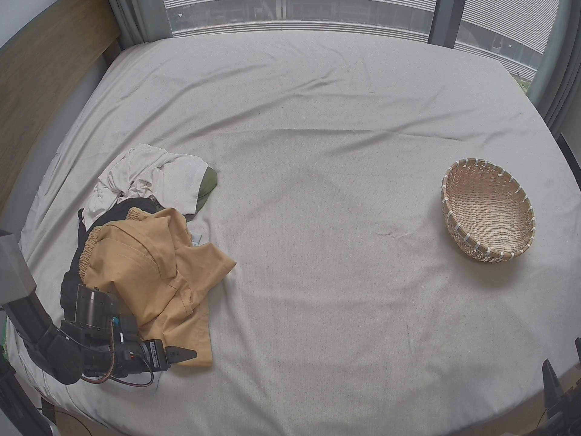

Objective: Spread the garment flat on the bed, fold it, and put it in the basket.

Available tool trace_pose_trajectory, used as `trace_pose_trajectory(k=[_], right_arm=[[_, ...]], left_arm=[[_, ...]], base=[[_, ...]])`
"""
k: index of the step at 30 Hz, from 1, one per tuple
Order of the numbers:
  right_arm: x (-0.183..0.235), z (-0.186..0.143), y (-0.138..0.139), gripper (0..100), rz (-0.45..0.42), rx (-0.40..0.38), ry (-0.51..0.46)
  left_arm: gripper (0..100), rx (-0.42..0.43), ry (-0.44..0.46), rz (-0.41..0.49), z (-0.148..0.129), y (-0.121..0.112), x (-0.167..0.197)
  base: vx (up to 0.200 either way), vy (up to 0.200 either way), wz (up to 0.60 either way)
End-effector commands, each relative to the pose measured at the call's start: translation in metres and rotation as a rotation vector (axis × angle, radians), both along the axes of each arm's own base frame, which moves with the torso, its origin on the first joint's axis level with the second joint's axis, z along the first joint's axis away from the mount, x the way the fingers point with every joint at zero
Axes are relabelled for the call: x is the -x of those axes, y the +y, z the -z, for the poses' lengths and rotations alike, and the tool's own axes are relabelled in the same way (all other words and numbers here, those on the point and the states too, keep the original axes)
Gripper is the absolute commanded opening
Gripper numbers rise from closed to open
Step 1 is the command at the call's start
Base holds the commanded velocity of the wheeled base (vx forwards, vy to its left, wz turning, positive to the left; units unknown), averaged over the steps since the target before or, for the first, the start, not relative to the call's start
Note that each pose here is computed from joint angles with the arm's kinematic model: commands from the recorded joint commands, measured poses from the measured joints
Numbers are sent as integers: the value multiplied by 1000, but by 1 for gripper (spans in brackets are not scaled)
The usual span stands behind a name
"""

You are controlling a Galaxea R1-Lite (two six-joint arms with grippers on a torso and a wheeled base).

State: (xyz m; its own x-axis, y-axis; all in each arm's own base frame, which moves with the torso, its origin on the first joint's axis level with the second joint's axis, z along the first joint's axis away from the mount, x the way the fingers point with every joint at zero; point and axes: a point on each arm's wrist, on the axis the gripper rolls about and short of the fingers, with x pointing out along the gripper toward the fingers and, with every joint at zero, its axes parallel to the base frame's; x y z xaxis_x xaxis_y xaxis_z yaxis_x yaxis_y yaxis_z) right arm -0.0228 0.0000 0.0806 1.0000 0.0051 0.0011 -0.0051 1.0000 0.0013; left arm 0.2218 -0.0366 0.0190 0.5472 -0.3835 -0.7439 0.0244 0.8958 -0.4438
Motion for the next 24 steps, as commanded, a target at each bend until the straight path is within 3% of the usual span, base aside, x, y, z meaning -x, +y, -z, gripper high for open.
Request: trace_pose_trajectory(k=[1,8,9,14,18,24], right_arm=[[0,5,0,100,-1,-2,3],[0,5,0,100,-1,-2,3],[0,5,0,100,-1,-2,3],[0,5,0,100,-1,0,3],[0,5,0,100,-1,0,3],[0,5,0,100,-1,-2,3]], left_arm=[[100,-11,26,-8,12,0,-4],[100,19,-37,-40,15,-3,-14],[0,21,-41,-44,15,-3,-14],[0,81,-133,-64,5,-11,-21],[0,108,-151,-44,2,-20,-19],[0,201,-200,52,-5,-56,-12]], base=[[0,0,0],[0,0,0],[0,0,0],[0,0,0],[0,0,0],[0,0,0]])
